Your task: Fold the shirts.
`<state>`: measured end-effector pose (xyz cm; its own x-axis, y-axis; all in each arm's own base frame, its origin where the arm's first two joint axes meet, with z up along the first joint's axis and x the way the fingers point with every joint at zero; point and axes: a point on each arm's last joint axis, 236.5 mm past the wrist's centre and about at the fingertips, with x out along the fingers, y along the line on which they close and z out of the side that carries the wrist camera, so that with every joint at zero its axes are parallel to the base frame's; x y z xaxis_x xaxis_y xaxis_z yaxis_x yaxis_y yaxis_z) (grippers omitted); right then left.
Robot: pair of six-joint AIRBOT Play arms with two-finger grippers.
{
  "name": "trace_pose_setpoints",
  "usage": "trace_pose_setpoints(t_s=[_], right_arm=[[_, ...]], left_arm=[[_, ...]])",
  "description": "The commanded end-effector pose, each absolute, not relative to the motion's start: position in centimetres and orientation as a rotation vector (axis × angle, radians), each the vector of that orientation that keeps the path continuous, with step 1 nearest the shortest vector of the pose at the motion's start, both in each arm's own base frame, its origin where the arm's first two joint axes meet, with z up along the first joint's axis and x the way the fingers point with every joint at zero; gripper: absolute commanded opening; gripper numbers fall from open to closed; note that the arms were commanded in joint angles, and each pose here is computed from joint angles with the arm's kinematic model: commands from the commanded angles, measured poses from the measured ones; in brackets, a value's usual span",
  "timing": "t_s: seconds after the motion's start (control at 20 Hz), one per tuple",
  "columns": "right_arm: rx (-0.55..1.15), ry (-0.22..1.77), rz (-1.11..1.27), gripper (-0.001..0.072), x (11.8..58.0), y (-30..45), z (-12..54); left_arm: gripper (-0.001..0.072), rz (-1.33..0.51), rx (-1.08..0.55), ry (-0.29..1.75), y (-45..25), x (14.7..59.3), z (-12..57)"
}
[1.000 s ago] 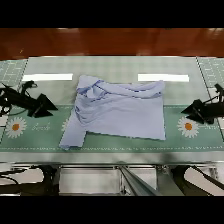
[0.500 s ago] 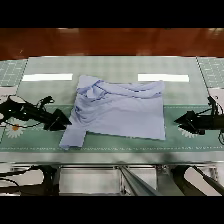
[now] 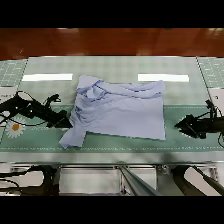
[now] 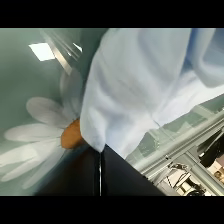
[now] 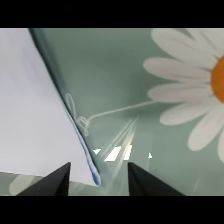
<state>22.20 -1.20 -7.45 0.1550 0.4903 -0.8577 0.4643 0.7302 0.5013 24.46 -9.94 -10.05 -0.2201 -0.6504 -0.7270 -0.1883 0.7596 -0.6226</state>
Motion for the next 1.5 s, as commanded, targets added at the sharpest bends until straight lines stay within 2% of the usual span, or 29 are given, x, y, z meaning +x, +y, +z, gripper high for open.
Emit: trace_pose_setpoints(t_s=[0.0, 0.25, 0.55, 0.65, 0.7, 0.8, 0.85, 1.0, 1.2, 1.3, 1.45], right_arm=[[0.848, 1.519, 0.008, 0.0406, 20.7, -0.6, -8.4], [0.847, 1.644, 0.120, 0.0406, 19.1, 3.5, -9.7], [0.908, 1.588, 0.157, 0.0388, 23.0, 7.3, -11.7], [0.897, 1.547, 0.199, 0.0304, 25.0, 8.6, -11.1], [0.877, 1.526, 0.229, 0.0230, 26.1, 9.2, -10.5], [0.784, 1.462, 0.328, 0.0023, 28.5, 10.6, -8.7], [0.754, 1.440, 0.369, 0.0023, 29.6, 11.1, -7.2], [0.667, 1.340, 0.512, 0.0022, 33.8, 11.6, 0.8], [0.405, 0.965, 0.479, 0.0022, 39.9, 8.7, 17.7], [0.296, 0.777, 0.439, 0.0022, 40.2, 7.5, 26.3], [0.190, 0.508, 0.446, 0.0022, 37.7, 7.8, 37.6]], left_arm=[[0.0020, -0.507, -0.650, 1.780, -10.1, 24.3, -9.6], [0.0020, -0.492, -0.652, 1.738, -9.5, 25.1, -8.9], [0.0020, -0.488, -0.659, 1.731, -9.4, 25.2, -8.8], [0.0020, -0.482, -0.658, 1.723, -9.3, 25.4, -8.9], [0.0020, -0.479, -0.656, 1.716, -9.3, 25.6, -8.9], [0.0020, -0.474, -0.644, 1.686, -9.0, 26.6, -8.6], [0.0020, -0.477, -0.636, 1.659, -9.0, 27.4, -8.0], [0.0020, -0.499, -0.589, 1.463, -8.5, 32.3, -2.7], [0.0020, -0.541, -0.453, 1.002, -7.4, 39.5, 14.7], [0.0020, -0.517, -0.376, 0.790, -6.5, 40.5, 23.9], [0.0019, -0.506, -0.263, 0.528, -6.7, 39.3, 35.4]])
